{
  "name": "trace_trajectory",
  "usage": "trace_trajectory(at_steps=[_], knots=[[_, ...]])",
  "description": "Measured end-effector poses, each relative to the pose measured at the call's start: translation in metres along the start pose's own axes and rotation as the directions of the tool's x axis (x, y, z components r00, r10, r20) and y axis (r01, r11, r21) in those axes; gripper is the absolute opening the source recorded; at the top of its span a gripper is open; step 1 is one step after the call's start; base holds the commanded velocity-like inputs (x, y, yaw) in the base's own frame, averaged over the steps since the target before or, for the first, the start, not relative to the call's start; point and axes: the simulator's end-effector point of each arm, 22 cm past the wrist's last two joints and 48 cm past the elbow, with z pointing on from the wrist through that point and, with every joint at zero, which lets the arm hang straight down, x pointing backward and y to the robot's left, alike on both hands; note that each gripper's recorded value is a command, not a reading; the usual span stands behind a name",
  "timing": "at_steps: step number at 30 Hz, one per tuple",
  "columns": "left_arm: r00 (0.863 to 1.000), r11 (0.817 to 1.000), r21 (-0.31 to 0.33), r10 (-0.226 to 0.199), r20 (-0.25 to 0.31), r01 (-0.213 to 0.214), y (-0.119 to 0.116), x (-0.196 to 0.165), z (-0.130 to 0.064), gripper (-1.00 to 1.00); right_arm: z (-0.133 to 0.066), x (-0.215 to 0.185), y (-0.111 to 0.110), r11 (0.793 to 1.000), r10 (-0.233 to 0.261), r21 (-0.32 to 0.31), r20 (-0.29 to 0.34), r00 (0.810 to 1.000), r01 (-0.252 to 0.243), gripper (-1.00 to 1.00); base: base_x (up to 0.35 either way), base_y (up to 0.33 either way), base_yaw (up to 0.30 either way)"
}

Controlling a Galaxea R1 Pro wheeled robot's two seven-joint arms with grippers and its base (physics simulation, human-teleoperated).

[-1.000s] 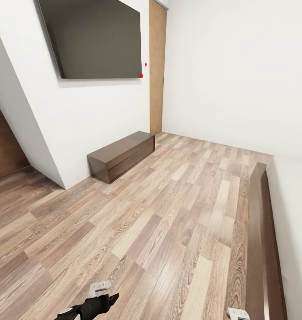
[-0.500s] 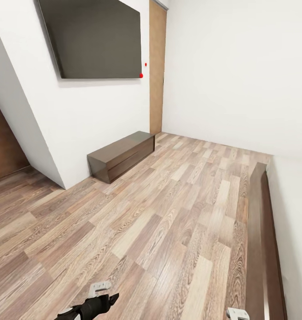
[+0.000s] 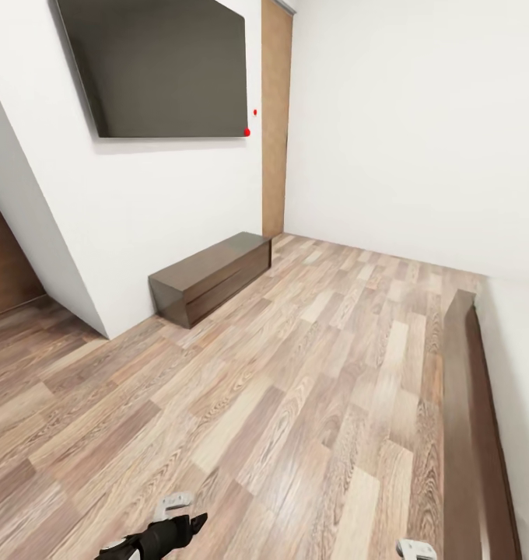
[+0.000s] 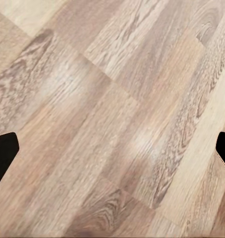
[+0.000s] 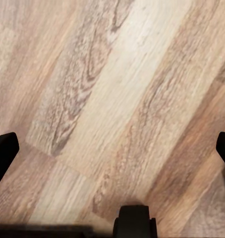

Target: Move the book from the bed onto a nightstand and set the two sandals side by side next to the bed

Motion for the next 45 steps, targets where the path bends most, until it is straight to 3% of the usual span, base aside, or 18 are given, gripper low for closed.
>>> trace_trajectory(at_steps=[11,31,45], knots=[[1.0,1.0,0.0,0.0,-0.001,0.0,-0.0001,0.0002,0.0,1.0,0.0,0.0002,-0.0001,1.0,0.0,0.0,0.0,1.0,0.0,1.0,0.328,0.0,-0.038],[1.0,1.0,-0.001,0.0,-0.001,0.0,0.0008,-0.0001,-0.0002,1.0,0.0,0.0002,0.0,1.0,-0.002,0.0,0.0,1.0,0.002,1.0,0.328,0.009,-0.265],[1.0,1.0,-0.004,0.001,0.0,-0.001,0.0032,-0.0005,-0.0009,1.0,0.0,0.0002,-0.0005,1.0,0.0,0.001,0.0,1.0,0.0,1.0,0.286,0.16,-0.019]])
